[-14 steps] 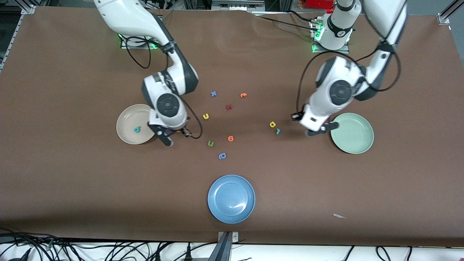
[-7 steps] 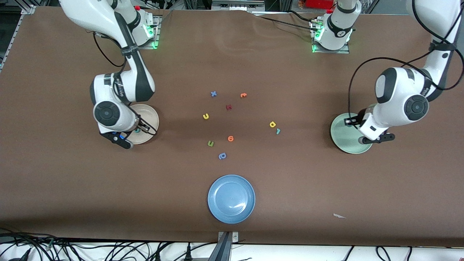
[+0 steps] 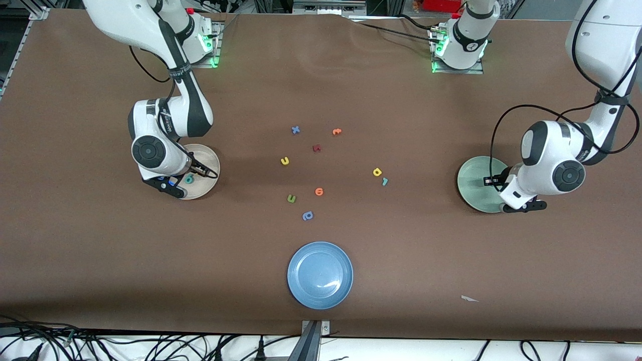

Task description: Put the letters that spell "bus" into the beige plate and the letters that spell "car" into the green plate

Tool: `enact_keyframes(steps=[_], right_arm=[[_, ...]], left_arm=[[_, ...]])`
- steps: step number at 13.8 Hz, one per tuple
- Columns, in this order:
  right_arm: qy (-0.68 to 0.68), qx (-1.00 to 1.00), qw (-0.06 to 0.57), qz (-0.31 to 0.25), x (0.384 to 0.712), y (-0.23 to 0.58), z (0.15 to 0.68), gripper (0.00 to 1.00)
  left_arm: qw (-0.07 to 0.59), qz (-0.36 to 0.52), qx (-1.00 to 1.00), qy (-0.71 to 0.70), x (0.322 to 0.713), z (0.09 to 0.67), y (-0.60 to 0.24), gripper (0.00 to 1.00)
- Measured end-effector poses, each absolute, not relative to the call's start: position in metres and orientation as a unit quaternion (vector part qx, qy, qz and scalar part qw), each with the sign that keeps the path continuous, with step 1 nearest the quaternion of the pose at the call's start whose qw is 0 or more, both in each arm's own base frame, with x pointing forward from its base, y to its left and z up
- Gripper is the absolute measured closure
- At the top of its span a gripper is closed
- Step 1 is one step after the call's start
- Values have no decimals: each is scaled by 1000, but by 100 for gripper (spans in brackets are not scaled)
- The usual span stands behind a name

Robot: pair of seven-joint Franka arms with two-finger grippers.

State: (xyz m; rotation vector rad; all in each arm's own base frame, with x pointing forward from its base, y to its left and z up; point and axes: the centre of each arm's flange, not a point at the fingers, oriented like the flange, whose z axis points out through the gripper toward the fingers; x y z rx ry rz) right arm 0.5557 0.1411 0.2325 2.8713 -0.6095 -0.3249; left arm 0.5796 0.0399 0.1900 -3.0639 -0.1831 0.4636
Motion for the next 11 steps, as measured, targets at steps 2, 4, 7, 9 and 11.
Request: enact_keyframes(steps=[2, 4, 7, 9, 11], right_arm=[[-216, 967, 83, -105, 559, 175, 253, 1], [-220, 968, 69, -95, 550, 230, 263, 0], [-203, 977, 30, -64, 526, 312, 262, 0], [-233, 971, 17, -50, 515, 340, 250, 1], [-248, 968, 10, -38, 507, 360, 232, 4]], left_arm=[[18, 148, -987, -59, 582, 191, 40, 58], [18, 143, -988, -55, 587, 203, 33, 39], [13, 135, -989, -67, 593, 250, -15, 10], [-14, 130, -987, -93, 591, 280, -59, 0], [-29, 132, -983, -123, 586, 290, -99, 0]])
